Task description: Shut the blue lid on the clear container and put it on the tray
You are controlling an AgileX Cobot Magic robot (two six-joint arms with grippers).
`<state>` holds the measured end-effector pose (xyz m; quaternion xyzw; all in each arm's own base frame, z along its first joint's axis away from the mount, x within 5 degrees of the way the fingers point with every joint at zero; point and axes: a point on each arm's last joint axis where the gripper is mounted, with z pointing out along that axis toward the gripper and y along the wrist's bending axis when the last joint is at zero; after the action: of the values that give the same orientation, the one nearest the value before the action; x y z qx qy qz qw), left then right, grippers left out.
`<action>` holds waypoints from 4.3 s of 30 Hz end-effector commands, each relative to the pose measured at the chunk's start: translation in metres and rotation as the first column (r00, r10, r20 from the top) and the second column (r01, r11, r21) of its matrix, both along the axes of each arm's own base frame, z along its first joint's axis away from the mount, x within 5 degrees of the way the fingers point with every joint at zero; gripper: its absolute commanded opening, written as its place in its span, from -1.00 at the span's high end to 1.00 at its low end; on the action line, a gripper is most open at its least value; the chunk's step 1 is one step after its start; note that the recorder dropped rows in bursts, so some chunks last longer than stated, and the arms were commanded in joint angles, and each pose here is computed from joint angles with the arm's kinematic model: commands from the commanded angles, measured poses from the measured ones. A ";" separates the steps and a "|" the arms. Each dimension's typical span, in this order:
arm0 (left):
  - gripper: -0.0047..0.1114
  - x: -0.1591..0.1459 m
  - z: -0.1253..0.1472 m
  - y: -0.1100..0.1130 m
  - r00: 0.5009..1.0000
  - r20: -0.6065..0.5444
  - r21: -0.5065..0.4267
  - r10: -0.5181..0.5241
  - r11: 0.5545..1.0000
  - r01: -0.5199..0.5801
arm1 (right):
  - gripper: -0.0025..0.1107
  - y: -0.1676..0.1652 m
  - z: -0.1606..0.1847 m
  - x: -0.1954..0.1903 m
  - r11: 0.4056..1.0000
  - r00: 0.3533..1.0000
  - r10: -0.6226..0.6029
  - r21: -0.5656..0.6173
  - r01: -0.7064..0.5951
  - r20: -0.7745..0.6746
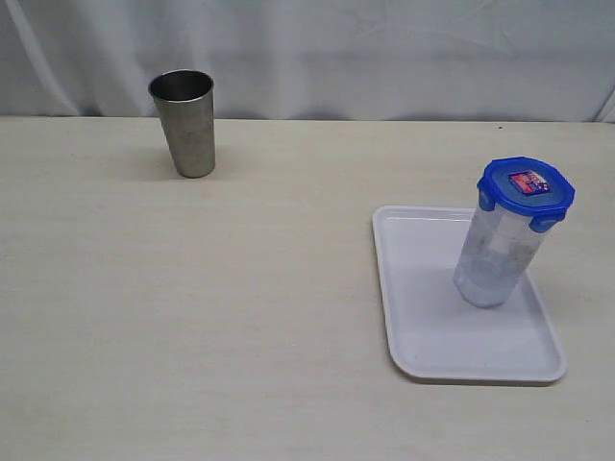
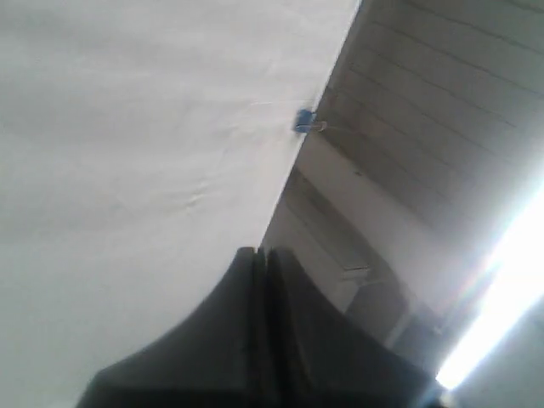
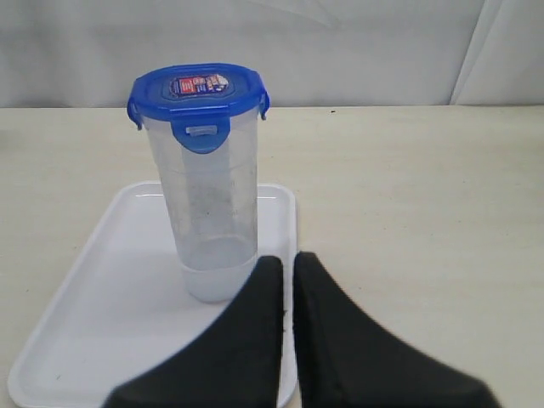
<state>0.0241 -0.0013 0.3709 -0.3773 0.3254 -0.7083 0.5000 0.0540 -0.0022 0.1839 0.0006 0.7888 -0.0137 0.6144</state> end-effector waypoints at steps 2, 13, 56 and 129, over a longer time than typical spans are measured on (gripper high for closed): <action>0.92 -0.036 0.001 0.003 0.984 0.151 -0.051 0.096 0.995 -0.090 | 0.87 0.000 -0.001 0.000 1.000 1.000 -0.004 -0.003 0.004 0.001; 0.92 -0.035 -0.002 0.002 0.949 0.269 0.048 0.166 0.981 -0.186 | 0.87 0.000 -0.001 0.000 1.000 1.000 -0.004 -0.003 0.004 0.001; 0.92 0.030 -0.185 0.002 0.764 -0.515 0.645 0.389 0.763 0.046 | 0.87 0.000 -0.001 0.000 1.000 1.000 -0.004 -0.003 0.004 0.001; 0.92 0.030 -0.185 0.001 0.898 0.080 0.907 0.432 -0.406 0.115 | 0.87 0.000 -0.001 0.000 1.000 1.000 -0.004 -0.003 0.004 0.001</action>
<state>0.0542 0.0002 0.1855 0.0509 0.7807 0.0420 0.6214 0.0540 -0.0022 0.1839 0.0006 0.7888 -0.0137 0.6144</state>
